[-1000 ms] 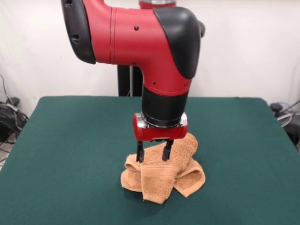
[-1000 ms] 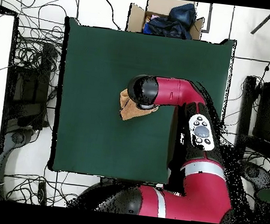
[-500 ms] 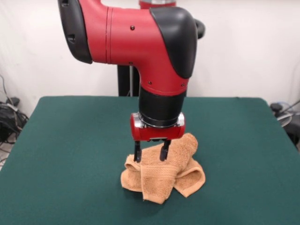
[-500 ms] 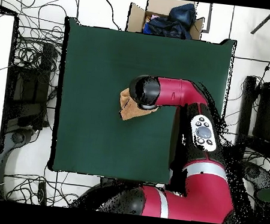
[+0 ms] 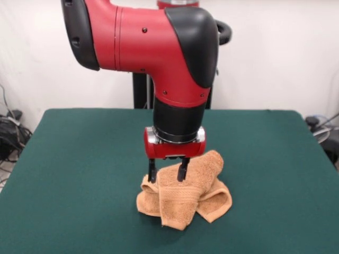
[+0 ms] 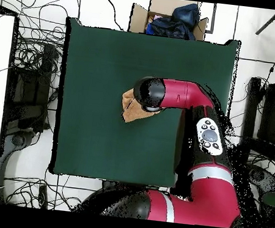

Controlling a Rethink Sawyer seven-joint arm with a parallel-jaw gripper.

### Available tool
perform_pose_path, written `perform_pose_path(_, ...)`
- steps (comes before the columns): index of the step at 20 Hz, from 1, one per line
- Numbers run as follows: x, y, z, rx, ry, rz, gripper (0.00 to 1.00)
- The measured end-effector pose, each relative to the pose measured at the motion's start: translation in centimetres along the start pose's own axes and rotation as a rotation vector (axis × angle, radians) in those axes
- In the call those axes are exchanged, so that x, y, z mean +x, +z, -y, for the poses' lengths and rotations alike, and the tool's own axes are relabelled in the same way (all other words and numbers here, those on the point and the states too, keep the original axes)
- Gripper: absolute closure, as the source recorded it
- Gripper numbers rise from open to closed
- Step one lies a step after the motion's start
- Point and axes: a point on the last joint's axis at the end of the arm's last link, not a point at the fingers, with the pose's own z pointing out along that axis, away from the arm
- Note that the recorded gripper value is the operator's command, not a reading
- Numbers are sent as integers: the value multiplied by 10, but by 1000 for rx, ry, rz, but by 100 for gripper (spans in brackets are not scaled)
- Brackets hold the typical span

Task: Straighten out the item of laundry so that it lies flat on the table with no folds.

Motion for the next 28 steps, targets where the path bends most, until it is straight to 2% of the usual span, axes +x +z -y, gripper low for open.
perform_pose_path(8, 0, 2, -1, 0, -1, -1, 0)
perform_pose_path(23, -9, 27, -52, -10, -72, -23, 0)
perform_pose_path(28, -10, 27, -52, -9, -71, -22, 0)
